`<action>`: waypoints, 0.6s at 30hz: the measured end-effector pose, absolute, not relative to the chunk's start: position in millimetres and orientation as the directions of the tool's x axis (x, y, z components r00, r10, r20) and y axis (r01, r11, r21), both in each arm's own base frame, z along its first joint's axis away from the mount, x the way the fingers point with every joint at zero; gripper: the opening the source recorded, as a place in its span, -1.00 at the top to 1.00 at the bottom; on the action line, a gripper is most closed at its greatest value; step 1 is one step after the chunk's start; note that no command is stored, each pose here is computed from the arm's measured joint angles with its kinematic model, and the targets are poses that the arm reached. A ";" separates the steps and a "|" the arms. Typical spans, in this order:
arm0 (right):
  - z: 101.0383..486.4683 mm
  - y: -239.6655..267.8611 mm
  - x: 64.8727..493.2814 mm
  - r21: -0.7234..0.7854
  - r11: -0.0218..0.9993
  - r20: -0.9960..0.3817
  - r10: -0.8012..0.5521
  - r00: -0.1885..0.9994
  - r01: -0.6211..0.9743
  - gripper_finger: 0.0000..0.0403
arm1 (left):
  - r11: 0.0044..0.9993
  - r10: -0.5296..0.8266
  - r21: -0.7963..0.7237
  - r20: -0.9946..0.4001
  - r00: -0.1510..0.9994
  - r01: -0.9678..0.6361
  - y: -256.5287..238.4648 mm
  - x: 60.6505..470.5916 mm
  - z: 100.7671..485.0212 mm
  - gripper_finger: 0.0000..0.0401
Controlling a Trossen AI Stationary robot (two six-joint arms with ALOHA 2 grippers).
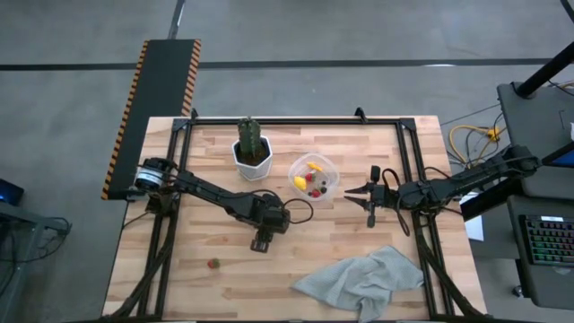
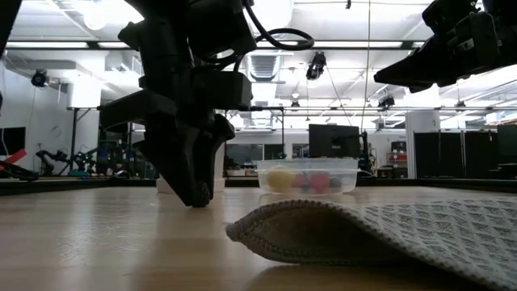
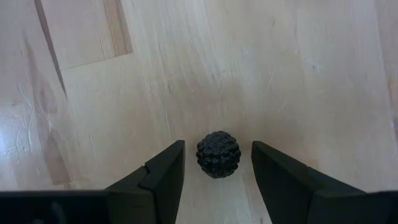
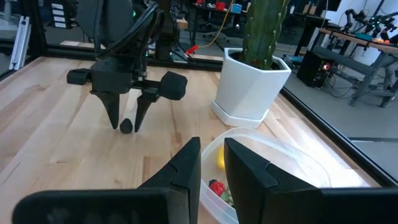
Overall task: Pick and placing Produce into tupperware
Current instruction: Put the blackberry into the transparent container
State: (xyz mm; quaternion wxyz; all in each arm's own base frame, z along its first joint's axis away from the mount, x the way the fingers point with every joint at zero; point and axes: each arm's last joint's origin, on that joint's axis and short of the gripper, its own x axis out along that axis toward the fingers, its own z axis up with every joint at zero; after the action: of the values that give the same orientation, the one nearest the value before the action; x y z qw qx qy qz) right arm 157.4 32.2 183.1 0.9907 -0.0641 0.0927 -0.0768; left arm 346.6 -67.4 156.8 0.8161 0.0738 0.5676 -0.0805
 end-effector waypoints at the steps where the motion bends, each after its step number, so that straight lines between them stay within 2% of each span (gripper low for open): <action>1: 183.1 32.3 157.4 -0.141 0.980 -0.174 -0.164 0.971 0.140 0.69 | 0.976 -0.048 0.029 -0.938 0.343 0.215 -67.4 346.6 156.8 0.18; 11: 183.1 32.3 157.4 -0.142 0.980 -0.174 -0.164 0.971 0.140 0.69 | 0.977 -0.050 0.026 -0.938 0.342 0.214 -66.3 346.7 156.7 0.69; 18: 183.0 32.2 157.4 -0.143 0.980 -0.174 -0.164 0.971 0.140 0.69 | 0.969 -0.050 0.038 -0.938 0.342 0.245 -66.2 346.8 156.7 0.70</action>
State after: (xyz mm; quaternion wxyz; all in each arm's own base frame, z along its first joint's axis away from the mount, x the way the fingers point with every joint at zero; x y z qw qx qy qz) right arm 157.4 32.2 183.0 0.9906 -0.0652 0.0928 -0.0767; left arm 346.8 -66.2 156.7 0.8147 0.0859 0.5663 -0.0904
